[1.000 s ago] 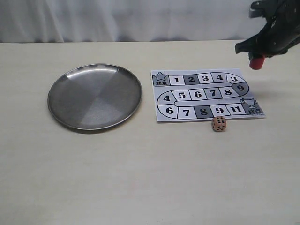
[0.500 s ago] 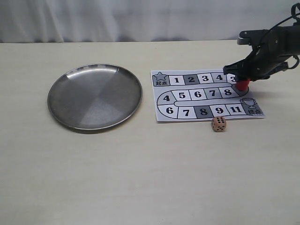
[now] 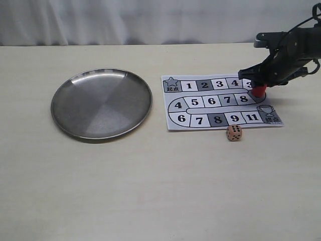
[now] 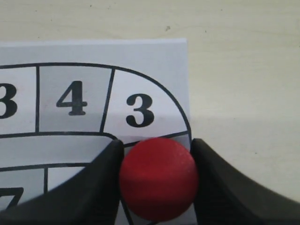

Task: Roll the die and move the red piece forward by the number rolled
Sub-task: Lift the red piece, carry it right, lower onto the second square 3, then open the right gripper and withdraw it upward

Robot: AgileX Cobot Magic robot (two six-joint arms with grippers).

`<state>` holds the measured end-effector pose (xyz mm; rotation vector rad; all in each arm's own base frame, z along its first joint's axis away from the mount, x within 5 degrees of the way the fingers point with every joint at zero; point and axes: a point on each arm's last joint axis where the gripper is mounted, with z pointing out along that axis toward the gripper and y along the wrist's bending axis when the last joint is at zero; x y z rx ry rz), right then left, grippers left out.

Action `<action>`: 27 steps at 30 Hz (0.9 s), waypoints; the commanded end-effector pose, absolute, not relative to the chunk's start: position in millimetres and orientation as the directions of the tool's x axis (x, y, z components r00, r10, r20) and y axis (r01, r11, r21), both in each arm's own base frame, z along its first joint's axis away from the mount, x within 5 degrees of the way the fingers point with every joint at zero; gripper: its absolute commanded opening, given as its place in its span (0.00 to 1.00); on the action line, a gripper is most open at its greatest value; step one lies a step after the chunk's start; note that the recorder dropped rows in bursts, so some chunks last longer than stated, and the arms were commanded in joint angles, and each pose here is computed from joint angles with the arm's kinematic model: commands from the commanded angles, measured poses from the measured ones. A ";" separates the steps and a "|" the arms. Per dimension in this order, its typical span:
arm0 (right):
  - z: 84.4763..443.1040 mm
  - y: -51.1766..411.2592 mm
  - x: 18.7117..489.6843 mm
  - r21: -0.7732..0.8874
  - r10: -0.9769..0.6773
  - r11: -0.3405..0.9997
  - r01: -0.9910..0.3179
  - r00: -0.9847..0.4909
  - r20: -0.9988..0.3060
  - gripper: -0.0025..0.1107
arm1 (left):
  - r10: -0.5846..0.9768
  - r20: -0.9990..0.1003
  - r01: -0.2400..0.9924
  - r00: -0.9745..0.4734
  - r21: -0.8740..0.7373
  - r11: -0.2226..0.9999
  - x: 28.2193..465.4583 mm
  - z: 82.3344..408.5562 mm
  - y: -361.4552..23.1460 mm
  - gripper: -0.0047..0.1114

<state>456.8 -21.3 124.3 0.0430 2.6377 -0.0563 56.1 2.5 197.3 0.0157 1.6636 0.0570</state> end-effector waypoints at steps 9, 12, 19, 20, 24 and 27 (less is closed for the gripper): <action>172.7 -20.5 448.1 -0.003 0.045 0.998 0.056 -0.846 -0.532 0.65 | 0.044 -0.995 -0.021 -0.086 0.046 0.999 56.1 197.6 2.3 0.04; 219.8 -20.1 438.7 -0.027 0.003 0.999 0.024 -0.797 -0.604 0.43 | 0.044 -0.995 -0.021 -0.086 0.046 0.999 56.1 197.6 2.3 0.04; 314.6 -17.4 383.7 -0.040 -0.018 0.999 0.022 -0.604 -0.797 0.06 | 0.044 -0.995 -0.021 -0.086 0.046 0.999 56.1 197.6 2.3 0.04; 321.1 -16.9 372.1 -0.042 -0.022 0.999 0.022 -0.570 -0.821 0.06 | 0.044 -0.995 -0.021 -0.086 0.046 0.999 56.1 197.6 2.3 0.04; 325.0 -14.4 322.1 -0.041 -0.024 0.999 0.026 -0.455 -0.890 0.06 | 0.044 -0.995 -0.021 -0.086 0.046 0.999 56.1 197.6 2.3 0.04; 316.2 -12.4 283.2 -0.029 -0.016 0.999 0.033 -0.341 -0.940 0.06 | 0.044 -0.995 -0.021 -0.086 0.046 0.999 56.1 197.6 2.3 0.04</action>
